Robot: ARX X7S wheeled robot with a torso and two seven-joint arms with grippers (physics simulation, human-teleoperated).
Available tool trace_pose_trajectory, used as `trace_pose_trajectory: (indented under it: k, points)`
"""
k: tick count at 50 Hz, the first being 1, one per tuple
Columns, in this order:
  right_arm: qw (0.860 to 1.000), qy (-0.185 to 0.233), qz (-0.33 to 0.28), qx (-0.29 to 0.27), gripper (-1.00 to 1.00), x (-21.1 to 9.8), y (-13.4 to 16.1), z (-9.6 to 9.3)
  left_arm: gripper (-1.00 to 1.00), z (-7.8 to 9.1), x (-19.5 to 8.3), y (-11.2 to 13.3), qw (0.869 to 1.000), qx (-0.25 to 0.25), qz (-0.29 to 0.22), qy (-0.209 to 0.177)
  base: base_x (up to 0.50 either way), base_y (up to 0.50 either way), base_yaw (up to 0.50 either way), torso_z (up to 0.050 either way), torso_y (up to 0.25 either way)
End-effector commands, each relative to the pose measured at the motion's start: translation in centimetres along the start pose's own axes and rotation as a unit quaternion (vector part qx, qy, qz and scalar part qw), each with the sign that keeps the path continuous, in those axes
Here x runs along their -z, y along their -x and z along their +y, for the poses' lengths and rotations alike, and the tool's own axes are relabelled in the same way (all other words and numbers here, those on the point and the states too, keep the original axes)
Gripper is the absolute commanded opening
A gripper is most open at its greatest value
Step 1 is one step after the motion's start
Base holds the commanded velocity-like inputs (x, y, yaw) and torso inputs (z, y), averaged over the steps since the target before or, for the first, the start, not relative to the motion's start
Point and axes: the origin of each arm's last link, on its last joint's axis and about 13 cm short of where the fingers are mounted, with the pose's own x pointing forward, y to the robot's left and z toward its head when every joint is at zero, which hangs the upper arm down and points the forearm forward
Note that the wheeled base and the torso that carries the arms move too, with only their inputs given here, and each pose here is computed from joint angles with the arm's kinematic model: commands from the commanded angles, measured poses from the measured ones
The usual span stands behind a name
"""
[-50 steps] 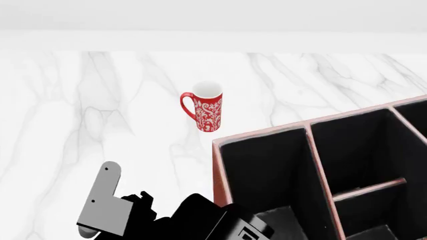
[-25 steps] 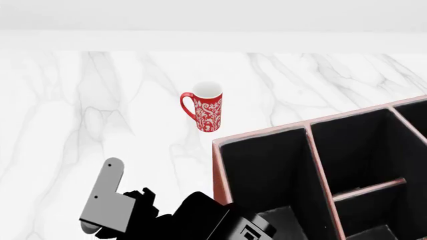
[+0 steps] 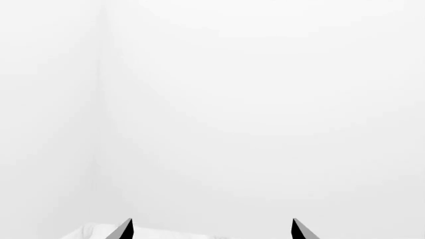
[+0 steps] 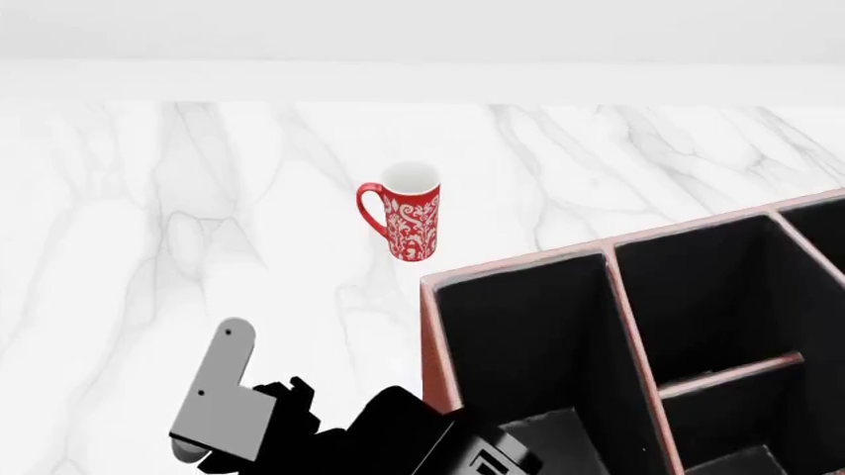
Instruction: Pick up the book and place it in the left compartment of the caddy.
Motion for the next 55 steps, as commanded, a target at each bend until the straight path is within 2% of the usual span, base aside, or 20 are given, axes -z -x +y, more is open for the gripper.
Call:
trace_pose_trajectory:
  k: [1, 30, 31, 47, 55]
  points:
    - [1.000, -0.003, 0.000, -0.003, 1.00, 0.4, -0.4, -0.1, 1.00, 0.0, -0.1, 0.1, 1.000, 0.001, -0.001, 0.001, 0.00, 0.00, 0.00, 0.000, 0.000]
    - [1.000, 0.004, -0.004, -0.009, 1.00, 1.0, -1.2, -0.4, 1.00, 0.0, -0.4, 0.2, 1.000, 0.001, -0.004, 0.002, 0.00, 0.00, 0.00, 0.000, 0.000]
    - [1.000, 0.006, -0.003, -0.009, -1.00, 1.1, -1.3, -0.3, 1.00, 0.0, -0.4, 0.2, 1.000, 0.002, -0.004, 0.002, 0.00, 0.00, 0.00, 0.000, 0.000]
    - [1.000, 0.008, -0.007, 0.000, -1.00, 0.9, -0.7, -0.1, 1.00, 0.1, -0.5, 0.4, 1.000, 0.003, -0.007, 0.004, 0.00, 0.00, 0.00, 0.000, 0.000]
    - [0.998, 0.002, -0.032, 0.047, -1.00, 0.3, 0.2, -0.5, 1.00, 0.0, -0.5, 0.4, 1.000, 0.003, -0.007, 0.002, 0.00, 0.00, 0.00, 0.000, 0.000]
